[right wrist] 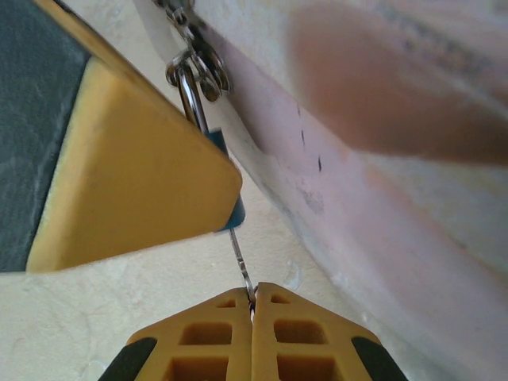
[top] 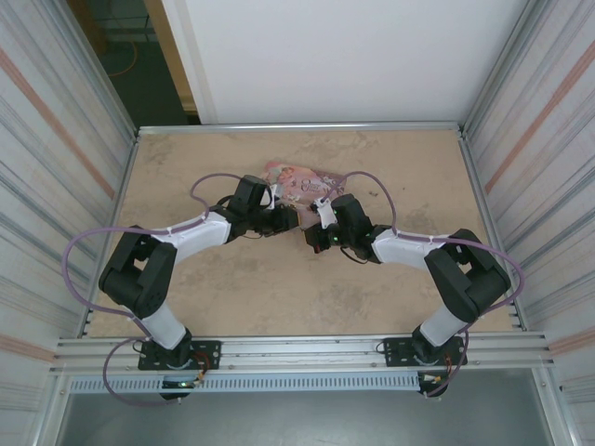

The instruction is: Unlock the padlock with the key

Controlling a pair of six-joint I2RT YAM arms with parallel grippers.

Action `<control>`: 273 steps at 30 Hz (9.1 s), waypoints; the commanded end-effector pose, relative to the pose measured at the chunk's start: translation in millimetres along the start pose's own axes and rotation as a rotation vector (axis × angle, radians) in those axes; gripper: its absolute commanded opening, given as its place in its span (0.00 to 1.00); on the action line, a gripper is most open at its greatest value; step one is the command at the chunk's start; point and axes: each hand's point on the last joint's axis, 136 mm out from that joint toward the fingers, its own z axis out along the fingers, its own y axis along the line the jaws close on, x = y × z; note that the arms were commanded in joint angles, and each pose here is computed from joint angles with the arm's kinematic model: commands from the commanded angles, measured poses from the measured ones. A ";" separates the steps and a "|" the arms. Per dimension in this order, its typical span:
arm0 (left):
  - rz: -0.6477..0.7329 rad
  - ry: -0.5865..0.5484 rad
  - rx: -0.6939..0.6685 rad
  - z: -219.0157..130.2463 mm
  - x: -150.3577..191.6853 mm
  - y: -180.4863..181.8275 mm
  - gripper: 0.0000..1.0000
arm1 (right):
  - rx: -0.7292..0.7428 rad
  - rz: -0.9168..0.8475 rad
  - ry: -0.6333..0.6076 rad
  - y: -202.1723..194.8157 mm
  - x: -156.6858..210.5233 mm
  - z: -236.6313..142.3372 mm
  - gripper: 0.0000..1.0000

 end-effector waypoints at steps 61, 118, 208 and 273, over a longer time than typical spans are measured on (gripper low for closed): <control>-0.096 0.135 0.097 37.6 49.9 7.4 0.43 | 0.050 0.024 0.019 -34.7 20.0 9.7 0.00; -0.349 -0.405 0.220 -67.8 41.7 27.1 0.69 | -0.190 0.603 0.157 39.5 31.6 -10.7 0.00; -0.584 -0.326 0.373 9.7 45.7 27.0 0.02 | -0.087 0.474 0.132 39.4 26.0 -29.8 0.25; -0.700 -0.152 0.146 -23.8 47.2 4.5 0.00 | 0.283 -1.063 -0.013 70.7 30.3 -35.0 0.46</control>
